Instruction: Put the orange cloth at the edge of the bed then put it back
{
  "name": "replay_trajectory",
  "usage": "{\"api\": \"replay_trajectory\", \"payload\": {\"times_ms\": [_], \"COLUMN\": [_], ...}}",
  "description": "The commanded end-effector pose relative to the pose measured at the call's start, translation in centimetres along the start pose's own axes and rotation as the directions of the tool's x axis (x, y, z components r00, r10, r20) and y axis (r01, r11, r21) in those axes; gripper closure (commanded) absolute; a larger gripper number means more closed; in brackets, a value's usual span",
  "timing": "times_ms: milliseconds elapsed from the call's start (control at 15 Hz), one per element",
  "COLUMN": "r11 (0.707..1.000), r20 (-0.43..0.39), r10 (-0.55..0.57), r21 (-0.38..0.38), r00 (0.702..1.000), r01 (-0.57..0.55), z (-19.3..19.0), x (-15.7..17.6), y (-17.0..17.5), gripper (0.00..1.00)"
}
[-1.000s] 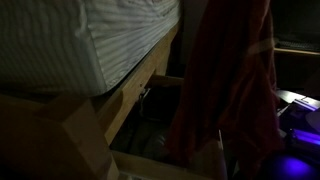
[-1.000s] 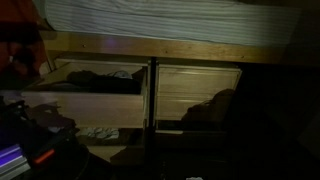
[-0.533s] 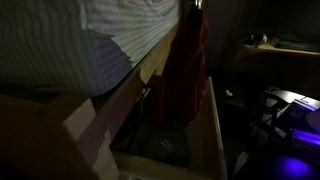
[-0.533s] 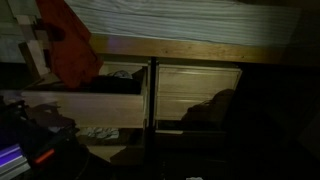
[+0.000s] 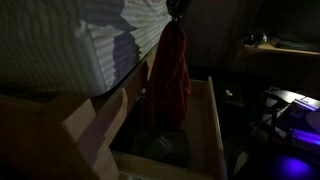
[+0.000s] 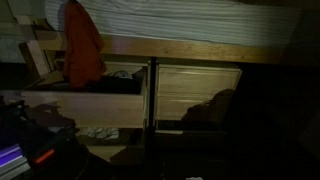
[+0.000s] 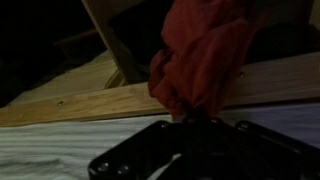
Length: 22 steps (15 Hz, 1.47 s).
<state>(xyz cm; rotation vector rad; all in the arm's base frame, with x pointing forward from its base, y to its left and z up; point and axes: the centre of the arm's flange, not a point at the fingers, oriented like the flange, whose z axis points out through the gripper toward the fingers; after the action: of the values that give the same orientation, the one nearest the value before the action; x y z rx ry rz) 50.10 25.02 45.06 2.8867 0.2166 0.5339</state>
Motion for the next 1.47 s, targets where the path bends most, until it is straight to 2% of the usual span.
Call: {"api": "replay_trajectory", "payload": {"times_ms": [0, 200, 267, 333, 467, 600, 667, 867, 1000, 1267, 1333, 1400], "r11": [0.997, 0.983, 0.969, 0.949, 0.907, 0.87, 0.866, 0.875, 0.877, 0.851, 0.858, 0.872], "r20": [-0.181, -0.293, -0.28, -0.228, -0.177, -0.146, -0.157, -0.181, -0.183, -0.166, -0.201, -0.213], "r10": [0.069, 0.163, 0.232, 0.307, 0.42, 0.493, 0.498, 0.468, 0.439, 0.397, 0.327, 0.269], "r21": [-0.028, -0.039, -0.02, 0.002, 0.039, 0.064, 0.05, -0.041, -0.127, -0.302, -0.346, -0.361], "r00": [0.981, 0.942, 0.931, 0.924, 0.89, 0.858, 0.853, 0.865, 0.88, 0.903, 0.923, 0.939], "r01": [-0.076, -0.182, -0.247, -0.315, -0.42, -0.489, -0.497, -0.482, -0.463, -0.429, -0.379, -0.331], "z": [2.0, 3.2, 3.4, 3.5, 3.4, 3.5, 3.6, 3.8, 4.0, 4.5, 4.7, 4.8], "x": [-2.3, -2.7, -2.8, -2.9, -2.8, -2.9, -3.0, -3.3, -3.5, -4.3, -4.5, -4.6], "y": [0.9, 0.9, 1.1, 1.1, 0.7, 0.6, 0.7, 1.2, 1.6, 2.2, 2.6, 3.1], "gripper": [0.99, 0.99, 0.99, 0.99, 0.99, 0.99, 0.99, 0.99, 0.99, 0.99, 0.84, 0.77]}}
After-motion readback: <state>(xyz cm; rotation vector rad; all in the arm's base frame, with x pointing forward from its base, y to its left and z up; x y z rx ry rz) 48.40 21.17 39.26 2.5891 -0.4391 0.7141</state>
